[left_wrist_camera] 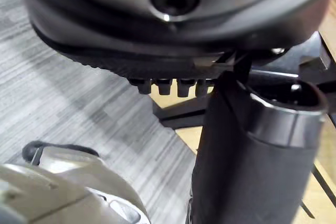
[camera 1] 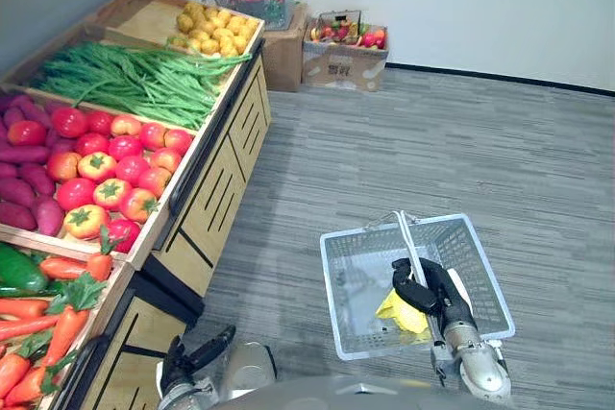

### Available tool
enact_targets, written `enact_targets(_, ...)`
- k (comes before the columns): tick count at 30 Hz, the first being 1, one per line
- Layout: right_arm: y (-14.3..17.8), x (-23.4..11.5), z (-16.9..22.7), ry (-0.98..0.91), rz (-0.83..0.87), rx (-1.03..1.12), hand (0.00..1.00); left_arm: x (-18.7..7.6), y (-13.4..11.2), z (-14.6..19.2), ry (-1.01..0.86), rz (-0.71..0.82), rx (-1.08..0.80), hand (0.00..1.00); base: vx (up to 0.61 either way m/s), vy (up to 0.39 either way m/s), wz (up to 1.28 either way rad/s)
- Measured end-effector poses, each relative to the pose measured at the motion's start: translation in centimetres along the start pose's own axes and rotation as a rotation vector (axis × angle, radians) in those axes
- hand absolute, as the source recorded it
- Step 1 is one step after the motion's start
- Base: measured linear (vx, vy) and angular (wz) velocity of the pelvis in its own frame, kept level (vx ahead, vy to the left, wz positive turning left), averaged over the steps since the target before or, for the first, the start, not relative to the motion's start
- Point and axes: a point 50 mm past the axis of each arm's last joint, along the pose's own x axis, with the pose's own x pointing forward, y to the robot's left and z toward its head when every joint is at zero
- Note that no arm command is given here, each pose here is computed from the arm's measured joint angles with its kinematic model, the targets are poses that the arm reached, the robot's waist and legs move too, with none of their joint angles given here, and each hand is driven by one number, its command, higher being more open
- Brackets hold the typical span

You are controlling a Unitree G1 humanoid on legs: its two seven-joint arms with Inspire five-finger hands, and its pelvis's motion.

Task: Pick vegetable in the basket

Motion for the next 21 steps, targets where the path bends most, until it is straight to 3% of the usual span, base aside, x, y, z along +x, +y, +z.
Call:
enact_targets(8, -0.2, -0.3, -0.6, 0.028, -0.006, -0.008, 0.0, 0.1, -0.5, 0.0, 0.004, -0.022, 0.026, 1.0, 0.16, 0.111, 0.26)
enact_targets(21, 2.0, 0.2, -1.0, 0.048, 0.071, -0.029, 0.0, 0.1, -0.1, -0.1, 0.01, -0.022, 0.051, 1.0, -0.05, 0.049, 0.12)
